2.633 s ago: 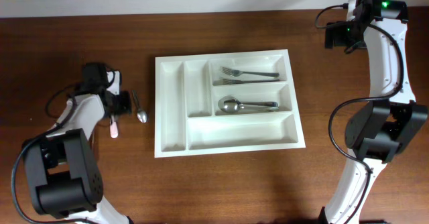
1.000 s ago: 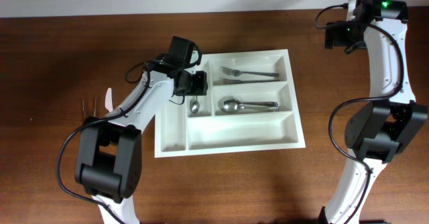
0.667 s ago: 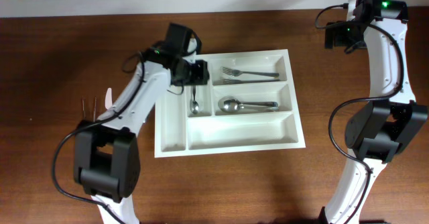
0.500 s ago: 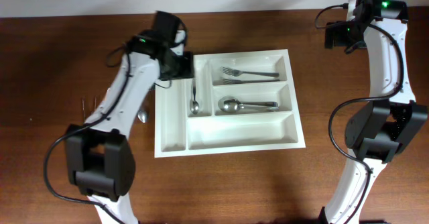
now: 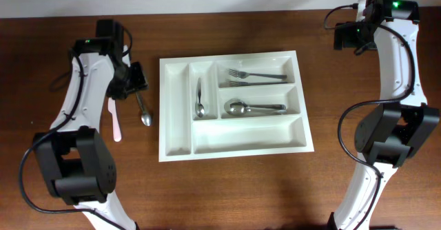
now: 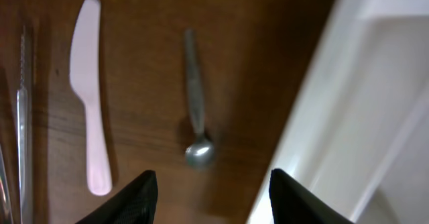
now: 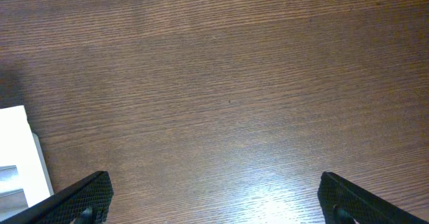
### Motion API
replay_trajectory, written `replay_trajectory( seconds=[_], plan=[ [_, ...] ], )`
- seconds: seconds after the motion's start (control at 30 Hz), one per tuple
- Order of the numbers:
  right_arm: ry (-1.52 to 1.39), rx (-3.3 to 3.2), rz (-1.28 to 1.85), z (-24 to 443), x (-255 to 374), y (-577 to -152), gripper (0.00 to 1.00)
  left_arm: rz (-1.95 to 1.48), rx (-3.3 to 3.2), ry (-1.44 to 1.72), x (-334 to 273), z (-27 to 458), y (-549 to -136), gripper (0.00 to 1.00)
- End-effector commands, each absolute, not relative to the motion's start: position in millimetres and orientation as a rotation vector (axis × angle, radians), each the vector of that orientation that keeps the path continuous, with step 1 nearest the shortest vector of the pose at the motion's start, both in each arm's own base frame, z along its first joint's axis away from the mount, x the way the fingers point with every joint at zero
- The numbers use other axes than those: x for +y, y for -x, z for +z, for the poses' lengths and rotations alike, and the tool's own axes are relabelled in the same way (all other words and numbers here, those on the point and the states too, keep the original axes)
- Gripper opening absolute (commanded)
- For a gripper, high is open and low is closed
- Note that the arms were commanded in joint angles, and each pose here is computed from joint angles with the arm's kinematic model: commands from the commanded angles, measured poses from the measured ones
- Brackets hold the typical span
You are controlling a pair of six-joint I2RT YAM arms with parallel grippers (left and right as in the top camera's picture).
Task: Pack container
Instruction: 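Return the left gripper and grasp the second small spoon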
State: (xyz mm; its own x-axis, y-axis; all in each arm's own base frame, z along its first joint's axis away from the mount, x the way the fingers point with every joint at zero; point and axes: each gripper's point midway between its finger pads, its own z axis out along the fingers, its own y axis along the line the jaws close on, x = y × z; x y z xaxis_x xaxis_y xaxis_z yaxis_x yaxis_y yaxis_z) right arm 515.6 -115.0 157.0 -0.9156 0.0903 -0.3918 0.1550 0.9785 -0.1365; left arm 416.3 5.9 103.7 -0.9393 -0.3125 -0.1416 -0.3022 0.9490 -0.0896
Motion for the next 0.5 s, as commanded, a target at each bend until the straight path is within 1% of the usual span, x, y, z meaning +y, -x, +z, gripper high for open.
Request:
replay_trajectory(
  seconds=[0.0, 0.17, 0.47],
  plan=[
    [-0.196, 2.678, -0.247, 180.4, -115.3, -516.5, 0.99, -0.086, 2.944, 0.510, 12.6, 92.1, -406.7, 0.55],
    [-0.196, 2.678, -0.247, 180.3, -115.3, -516.5, 0.99, -0.094, 2.929, 0.506, 11.6, 66.3, -407.0, 0.56],
    [-0.196, 2.678, -0.247, 180.3, -115.3, -516.5, 0.99, -0.097, 2.913, 0.508, 11.5, 39.7, -403.8, 0.56]
  ],
)
